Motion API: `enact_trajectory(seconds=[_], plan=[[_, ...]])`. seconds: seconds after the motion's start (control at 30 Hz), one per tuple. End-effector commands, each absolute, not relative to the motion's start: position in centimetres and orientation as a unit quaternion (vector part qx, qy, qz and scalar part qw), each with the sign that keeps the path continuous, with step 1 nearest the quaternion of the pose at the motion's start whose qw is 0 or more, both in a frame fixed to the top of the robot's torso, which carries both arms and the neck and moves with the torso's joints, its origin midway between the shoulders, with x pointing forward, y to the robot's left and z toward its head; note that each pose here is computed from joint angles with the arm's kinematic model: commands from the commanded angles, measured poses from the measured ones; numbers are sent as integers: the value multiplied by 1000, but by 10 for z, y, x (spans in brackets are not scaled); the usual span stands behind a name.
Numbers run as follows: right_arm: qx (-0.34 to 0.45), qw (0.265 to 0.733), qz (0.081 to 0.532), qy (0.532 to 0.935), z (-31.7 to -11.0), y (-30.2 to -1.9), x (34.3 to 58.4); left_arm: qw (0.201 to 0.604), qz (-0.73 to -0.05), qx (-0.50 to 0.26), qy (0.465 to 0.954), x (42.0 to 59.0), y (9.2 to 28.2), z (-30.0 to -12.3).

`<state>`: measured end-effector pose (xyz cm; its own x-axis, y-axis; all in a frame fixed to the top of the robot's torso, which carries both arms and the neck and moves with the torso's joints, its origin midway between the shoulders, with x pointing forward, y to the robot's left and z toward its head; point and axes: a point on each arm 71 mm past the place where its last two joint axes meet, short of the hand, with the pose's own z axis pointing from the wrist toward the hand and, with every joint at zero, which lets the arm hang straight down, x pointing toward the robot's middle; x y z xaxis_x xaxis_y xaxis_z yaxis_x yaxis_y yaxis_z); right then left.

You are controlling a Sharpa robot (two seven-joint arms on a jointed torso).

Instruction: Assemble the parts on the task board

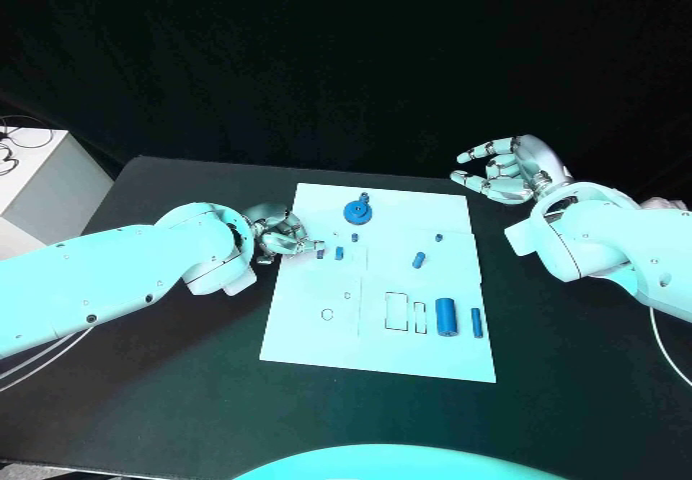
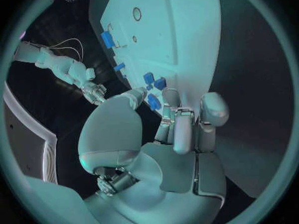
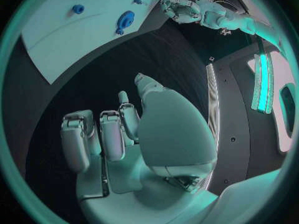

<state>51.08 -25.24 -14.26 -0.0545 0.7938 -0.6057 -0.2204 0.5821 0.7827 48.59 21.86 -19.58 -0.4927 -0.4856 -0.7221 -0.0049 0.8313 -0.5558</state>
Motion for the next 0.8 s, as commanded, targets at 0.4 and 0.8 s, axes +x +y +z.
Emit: enact_trajectory(seconds=[0.4,0.8], plan=[[230,647,394,611,-143,-252,510,493,-236,-134,826,487,208,-202],[230,647,393,611,-143,-253,510,471,-217,-129,845,488,208,-210]])
